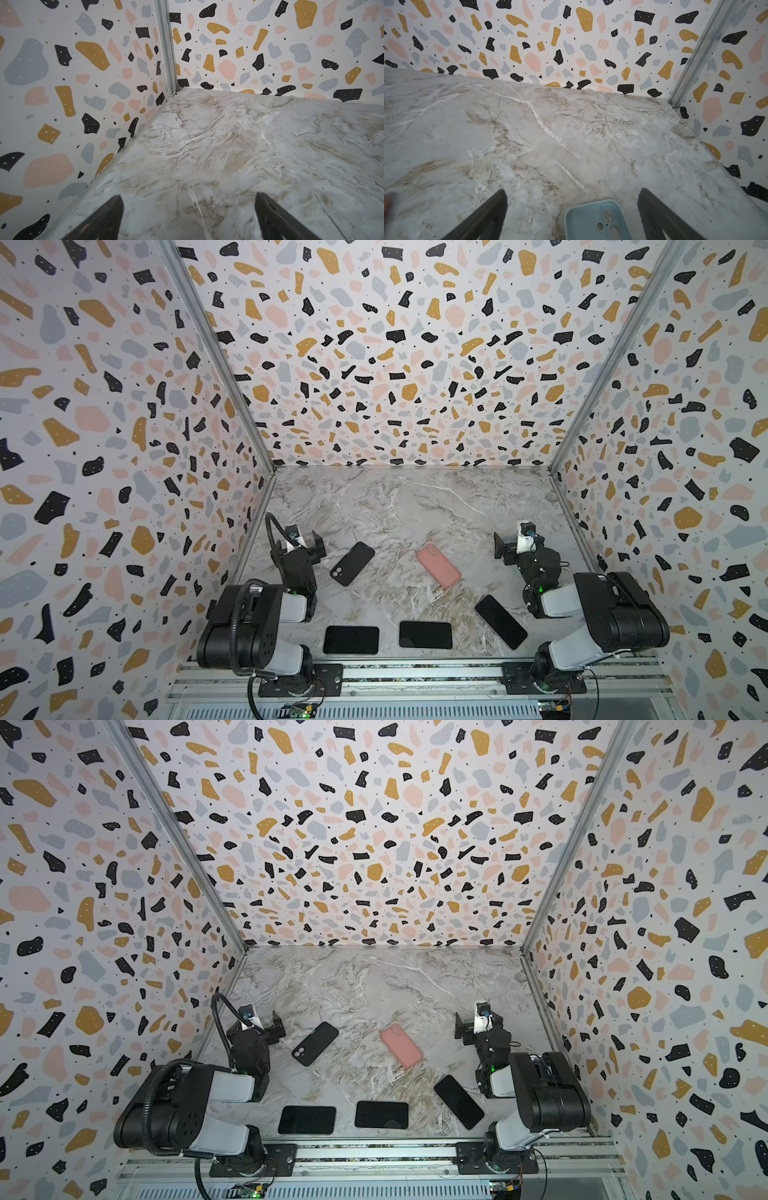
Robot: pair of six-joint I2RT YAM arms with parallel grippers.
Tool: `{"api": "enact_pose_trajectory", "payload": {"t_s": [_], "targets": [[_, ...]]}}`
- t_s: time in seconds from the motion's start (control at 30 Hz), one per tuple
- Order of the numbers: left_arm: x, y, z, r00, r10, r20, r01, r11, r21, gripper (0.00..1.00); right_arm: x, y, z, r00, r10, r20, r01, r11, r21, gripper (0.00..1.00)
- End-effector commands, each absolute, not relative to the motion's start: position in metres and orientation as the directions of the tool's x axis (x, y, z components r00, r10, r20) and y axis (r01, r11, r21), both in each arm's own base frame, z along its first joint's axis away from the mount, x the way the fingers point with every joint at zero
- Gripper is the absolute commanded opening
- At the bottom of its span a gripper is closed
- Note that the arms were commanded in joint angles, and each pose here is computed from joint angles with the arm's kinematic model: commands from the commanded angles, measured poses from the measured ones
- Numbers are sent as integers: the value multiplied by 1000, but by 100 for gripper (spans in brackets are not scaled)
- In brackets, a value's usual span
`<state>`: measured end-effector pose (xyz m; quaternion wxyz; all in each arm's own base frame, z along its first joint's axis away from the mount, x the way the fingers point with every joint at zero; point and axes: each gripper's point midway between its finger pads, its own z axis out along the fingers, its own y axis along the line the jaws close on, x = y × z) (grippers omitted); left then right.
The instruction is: Put the phone into the phone case
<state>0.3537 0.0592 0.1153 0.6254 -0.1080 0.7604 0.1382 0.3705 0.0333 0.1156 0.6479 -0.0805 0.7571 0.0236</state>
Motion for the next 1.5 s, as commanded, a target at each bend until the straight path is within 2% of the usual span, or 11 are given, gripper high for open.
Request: {"api": "enact_pose_trajectory", "payload": {"t_s": [0.0,0.93,1.03,1.07,1.1,1.17,1.33,1.47], "targets": [[358,63,134,-121,-4,-993,-354,934,39,100,366,34,126,-107,-82,-991,-162,985,-64,99],[358,64,134,-126,-3,-992,-375,926,45,100,371,31,124,-124,-77,-989,-147,987,-58,99],[353,68,141,-106,3,-994,-436,899,49,100,368,34,135,-87,-99,-991,-125,988,-88,99],[352,69,148,-108,10,-994,-479,876,61,99,369,40,144,-114,-146,-983,-102,986,-135,99],[356,68,153,-156,11,-988,-497,863,89,100,372,49,155,-182,-127,-975,-69,991,-117,99],[370,59,165,-229,-60,-972,-500,864,65,100,375,61,179,-225,-11,-974,-14,1000,-8,99],[385,0,181,-278,-218,-935,-415,906,-88,100,364,132,192,-325,67,-943,-177,976,130,99],[374,-66,162,-436,-228,-871,-277,954,-111,100,341,180,164,-474,-34,-880,-319,938,136,99]]}}
